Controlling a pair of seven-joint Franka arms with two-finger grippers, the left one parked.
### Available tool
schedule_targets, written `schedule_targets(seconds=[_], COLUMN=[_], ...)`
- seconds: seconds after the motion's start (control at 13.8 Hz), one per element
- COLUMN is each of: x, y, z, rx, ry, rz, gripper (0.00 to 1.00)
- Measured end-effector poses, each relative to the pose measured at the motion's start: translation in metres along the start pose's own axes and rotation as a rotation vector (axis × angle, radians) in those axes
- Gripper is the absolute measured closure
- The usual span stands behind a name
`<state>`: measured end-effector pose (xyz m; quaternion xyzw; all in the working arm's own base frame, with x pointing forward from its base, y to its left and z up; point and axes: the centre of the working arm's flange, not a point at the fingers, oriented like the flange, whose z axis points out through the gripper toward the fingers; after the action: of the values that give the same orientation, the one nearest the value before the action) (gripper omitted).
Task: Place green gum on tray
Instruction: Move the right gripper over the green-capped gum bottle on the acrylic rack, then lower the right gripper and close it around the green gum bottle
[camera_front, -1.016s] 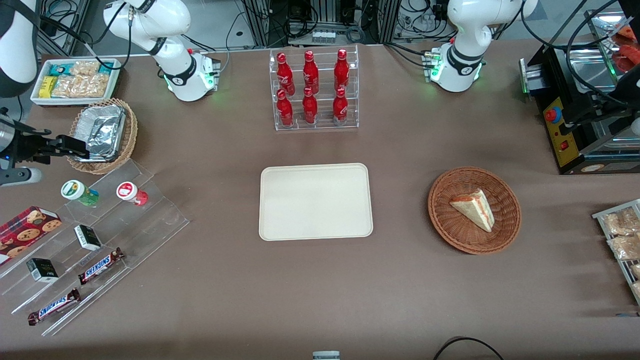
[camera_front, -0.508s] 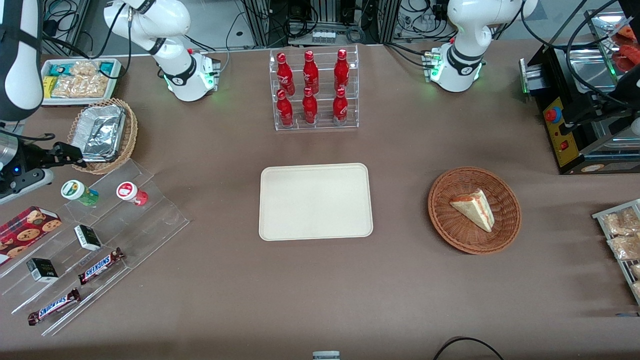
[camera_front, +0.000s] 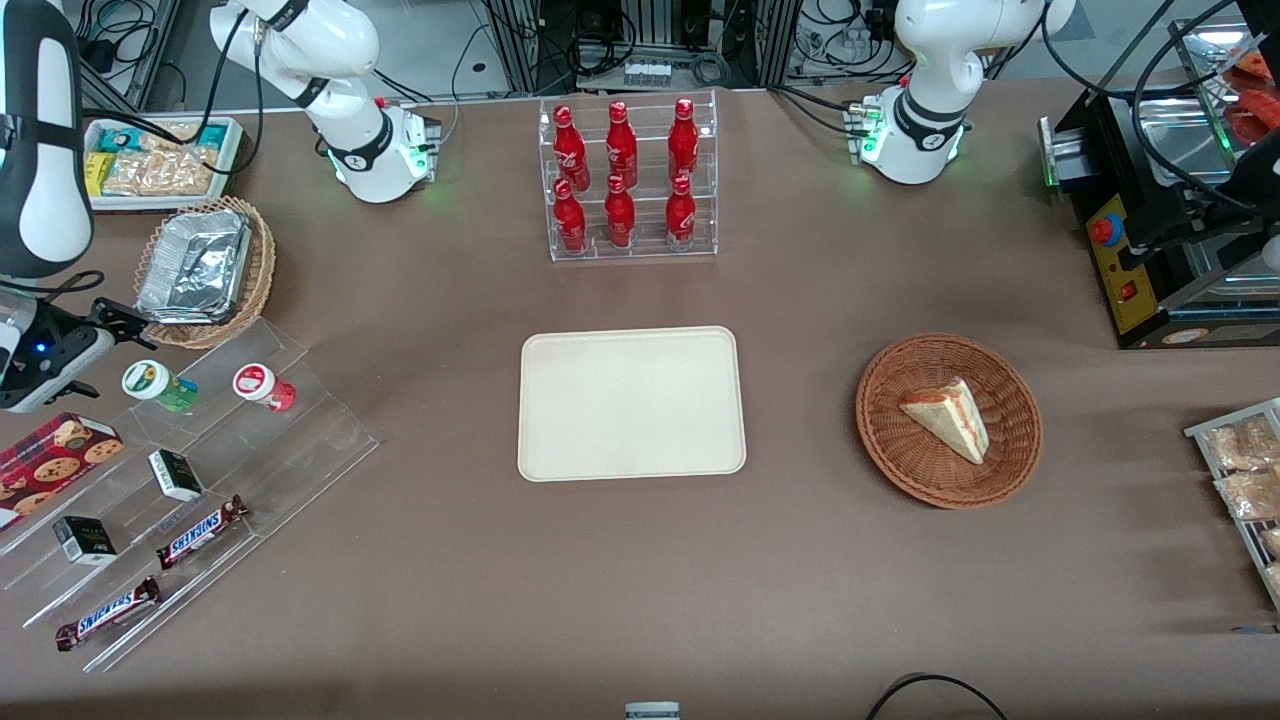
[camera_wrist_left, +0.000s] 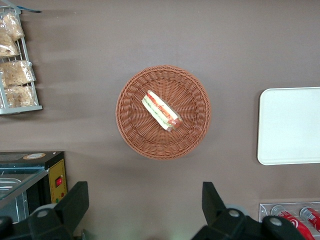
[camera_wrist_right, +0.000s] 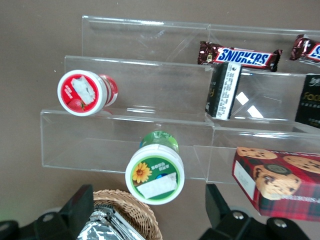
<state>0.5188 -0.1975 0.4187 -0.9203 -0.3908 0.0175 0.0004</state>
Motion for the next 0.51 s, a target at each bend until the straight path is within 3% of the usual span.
schedule_targets(seconds=[0.51], x=[0.004], y=[0.001], z=[0.015], rx=[-0.013], ry=[0.003], rz=[-0.006], gripper=[0.0])
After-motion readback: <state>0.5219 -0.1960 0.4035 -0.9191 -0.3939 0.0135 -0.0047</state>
